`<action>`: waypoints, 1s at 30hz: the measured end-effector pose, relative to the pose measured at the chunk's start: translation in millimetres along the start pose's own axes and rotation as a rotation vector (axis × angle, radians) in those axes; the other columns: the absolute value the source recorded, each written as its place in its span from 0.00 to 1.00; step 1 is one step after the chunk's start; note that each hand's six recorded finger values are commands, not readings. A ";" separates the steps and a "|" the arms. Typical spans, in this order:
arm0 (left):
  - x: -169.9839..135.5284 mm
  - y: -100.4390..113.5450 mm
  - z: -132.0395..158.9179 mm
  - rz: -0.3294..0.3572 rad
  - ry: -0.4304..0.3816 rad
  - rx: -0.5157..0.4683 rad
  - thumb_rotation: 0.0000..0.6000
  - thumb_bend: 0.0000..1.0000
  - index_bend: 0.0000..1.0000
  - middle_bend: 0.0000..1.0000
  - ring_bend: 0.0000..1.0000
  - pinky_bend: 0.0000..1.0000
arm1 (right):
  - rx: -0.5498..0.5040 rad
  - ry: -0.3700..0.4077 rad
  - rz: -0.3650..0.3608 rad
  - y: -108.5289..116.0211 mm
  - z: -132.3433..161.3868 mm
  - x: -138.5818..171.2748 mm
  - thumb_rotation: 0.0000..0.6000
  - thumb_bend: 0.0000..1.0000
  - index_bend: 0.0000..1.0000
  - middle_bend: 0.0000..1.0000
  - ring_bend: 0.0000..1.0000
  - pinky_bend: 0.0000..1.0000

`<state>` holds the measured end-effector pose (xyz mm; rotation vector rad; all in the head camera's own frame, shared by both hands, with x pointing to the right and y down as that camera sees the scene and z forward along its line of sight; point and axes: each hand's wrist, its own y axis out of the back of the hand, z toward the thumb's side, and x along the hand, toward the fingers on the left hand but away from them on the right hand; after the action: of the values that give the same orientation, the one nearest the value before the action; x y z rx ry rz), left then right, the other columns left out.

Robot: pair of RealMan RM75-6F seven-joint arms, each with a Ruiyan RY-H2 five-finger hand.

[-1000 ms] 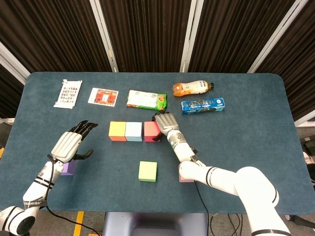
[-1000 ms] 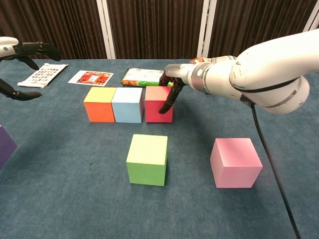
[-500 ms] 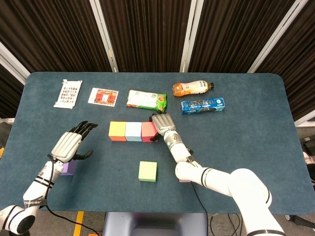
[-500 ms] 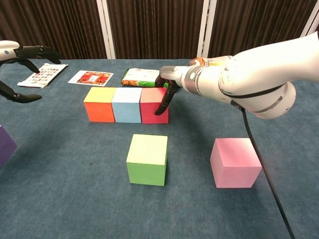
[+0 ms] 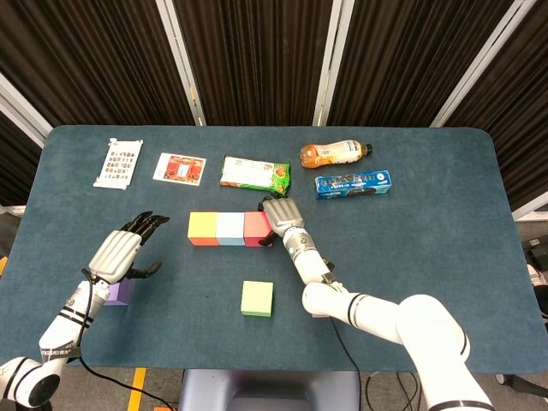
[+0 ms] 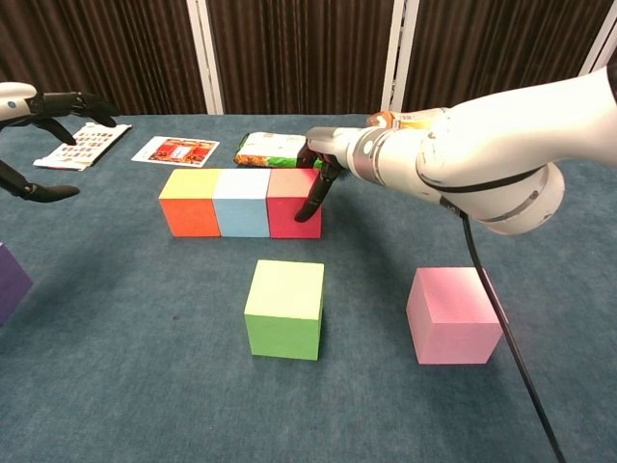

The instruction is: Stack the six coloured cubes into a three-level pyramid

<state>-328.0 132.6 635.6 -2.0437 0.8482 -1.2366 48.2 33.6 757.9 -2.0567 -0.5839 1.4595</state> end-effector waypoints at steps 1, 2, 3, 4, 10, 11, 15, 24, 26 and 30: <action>0.0 -0.1 0.0 0.000 0.000 0.000 1.00 0.32 0.12 0.12 0.05 0.21 | 0.001 0.000 0.000 -0.3 0.1 0.0 1.00 0.26 0.55 0.31 0.19 0.31; 0.0 -0.3 -0.1 -0.001 0.000 0.000 1.00 0.32 0.12 0.12 0.05 0.21 | 0.003 0.000 0.001 -0.6 0.3 0.0 1.00 0.26 0.55 0.31 0.19 0.31; 0.0 -0.3 -0.1 -0.001 0.000 0.000 1.00 0.32 0.12 0.12 0.05 0.21 | 0.004 0.000 0.001 -0.9 0.5 0.0 1.00 0.26 0.55 0.31 0.19 0.31; 0.0 -0.6 0.0 -0.002 0.000 -0.001 1.00 0.32 0.12 0.12 0.05 0.21 | 0.006 0.000 0.001 -1.2 0.8 -0.1 1.00 0.26 0.55 0.31 0.19 0.31; 0.2 -1.8 -0.6 -0.005 0.002 -0.002 1.00 0.32 0.12 0.12 0.05 0.21 | 0.012 0.000 0.000 -2.9 2.9 -0.7 1.00 0.26 0.51 0.31 0.19 0.29; 0.2 -1.7 -0.4 -0.005 0.002 -0.002 1.00 0.32 0.12 0.12 0.05 0.21 | 0.013 -0.001 0.001 -3.2 2.9 -0.7 1.00 0.26 0.49 0.31 0.19 0.29; 0.1 -2.2 -0.8 -0.006 0.003 -0.002 1.00 0.32 0.12 0.12 0.05 0.20 | 0.016 -0.003 0.004 -4.1 2.8 -0.4 1.00 0.26 0.41 0.31 0.19 0.28; 0.3 -3.7 1.3 -0.010 -0.003 0.001 1.00 0.32 0.11 0.11 0.05 0.19 | 0.015 -0.003 0.019 -4.9 3.5 2.0 1.00 0.26 0.19 0.30 0.16 0.22; 0.3 -3.7 1.4 -0.012 -0.004 0.003 1.00 0.32 0.11 0.11 0.05 0.19 | 0.014 0.000 0.024 -4.5 3.7 3.2 1.00 0.26 0.11 0.26 0.13 0.20; 2.3 -2.8 2.3 -0.017 -0.008 0.006 1.00 0.32 0.11 0.12 0.05 0.19 | 0.003 0.009 0.028 -0.5 2.8 8.0 1.00 0.26 0.03 0.20 0.08 0.18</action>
<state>-324.4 133.0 638.0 -2.0542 0.8241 -1.2382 48.0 39.5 751.8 -2.0765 -0.5511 1.4654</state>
